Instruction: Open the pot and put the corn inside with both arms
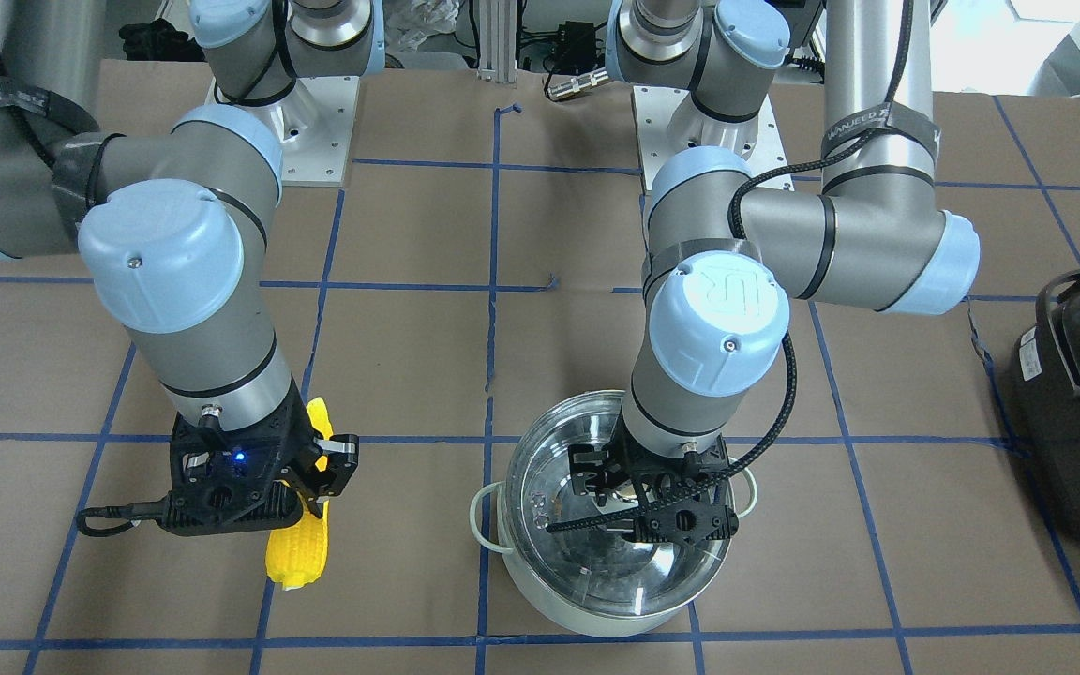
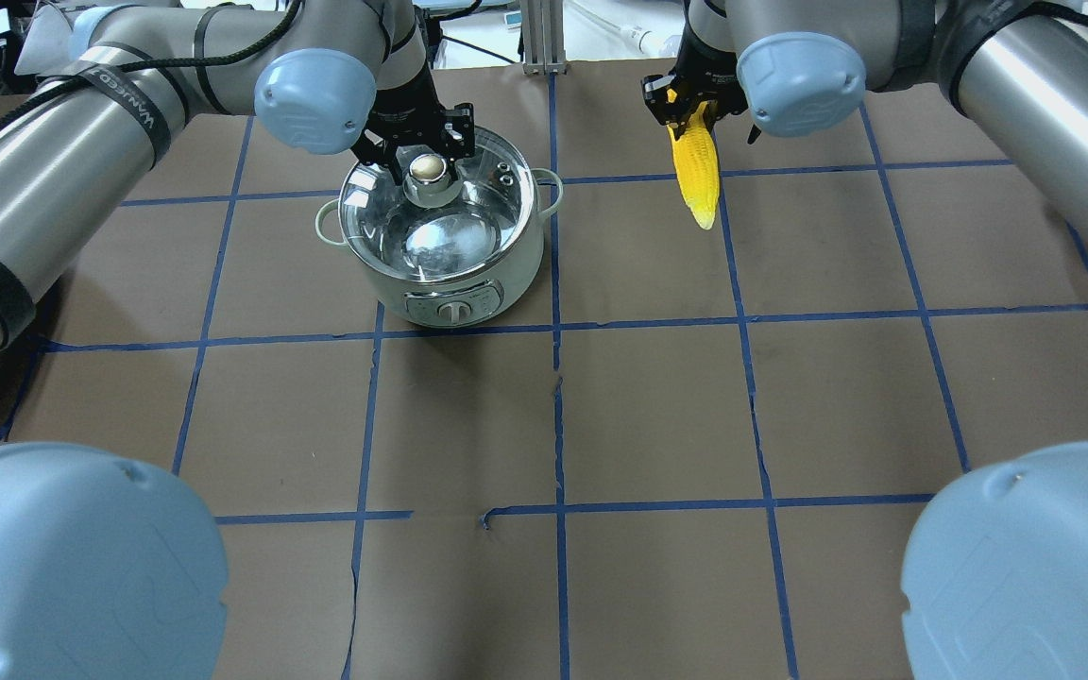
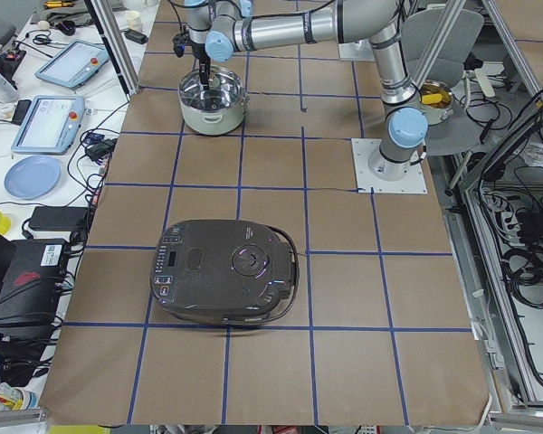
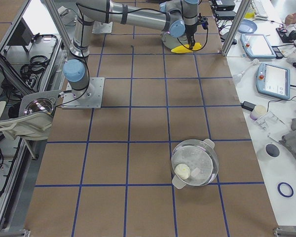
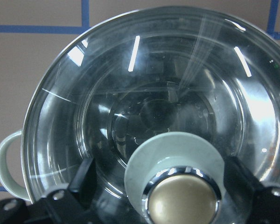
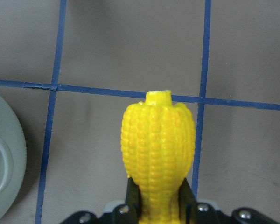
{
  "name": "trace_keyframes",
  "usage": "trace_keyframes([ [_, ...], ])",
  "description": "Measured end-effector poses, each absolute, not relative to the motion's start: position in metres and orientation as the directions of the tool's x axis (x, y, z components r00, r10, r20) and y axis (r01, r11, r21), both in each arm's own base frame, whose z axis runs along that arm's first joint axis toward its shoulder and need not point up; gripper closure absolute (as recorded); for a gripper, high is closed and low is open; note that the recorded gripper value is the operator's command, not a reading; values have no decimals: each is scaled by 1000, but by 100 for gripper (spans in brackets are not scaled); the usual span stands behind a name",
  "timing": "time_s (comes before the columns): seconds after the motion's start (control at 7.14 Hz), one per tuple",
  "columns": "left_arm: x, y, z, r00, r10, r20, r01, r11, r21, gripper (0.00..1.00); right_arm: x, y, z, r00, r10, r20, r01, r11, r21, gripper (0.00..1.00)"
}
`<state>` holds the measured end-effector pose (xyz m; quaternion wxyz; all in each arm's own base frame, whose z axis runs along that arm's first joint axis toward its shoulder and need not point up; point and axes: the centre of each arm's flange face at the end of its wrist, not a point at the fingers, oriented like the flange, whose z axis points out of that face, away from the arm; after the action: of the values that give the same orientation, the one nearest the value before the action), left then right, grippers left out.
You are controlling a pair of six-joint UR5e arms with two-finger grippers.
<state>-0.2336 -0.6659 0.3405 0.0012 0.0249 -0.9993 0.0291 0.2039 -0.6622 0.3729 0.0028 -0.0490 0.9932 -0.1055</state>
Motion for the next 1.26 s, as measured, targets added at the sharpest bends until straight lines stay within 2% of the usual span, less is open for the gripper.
trace_keyframes([
  [0.14, -234, -664, 344, -999, -50, 11, -50, 997, -53, 92, 204, -662, 373, -995, -95, 2, -93, 973, -209, 64],
  [0.42, -235, -661, 352, -999, -48, 19, -49, 997, -55, 99, 205, -662, 373, -996, -94, -3, -92, 974, -209, 64],
  [0.84, -207, -671, 403, -999, -31, 16, -32, 997, -68, 95, 222, -651, 391, -997, -73, -18, -67, 972, -226, 63],
  [1.26, -124, -686, 418, -999, -38, 5, -38, 999, 5, 95, 305, -612, 434, -998, -3, -59, 11, 972, -236, 63],
])
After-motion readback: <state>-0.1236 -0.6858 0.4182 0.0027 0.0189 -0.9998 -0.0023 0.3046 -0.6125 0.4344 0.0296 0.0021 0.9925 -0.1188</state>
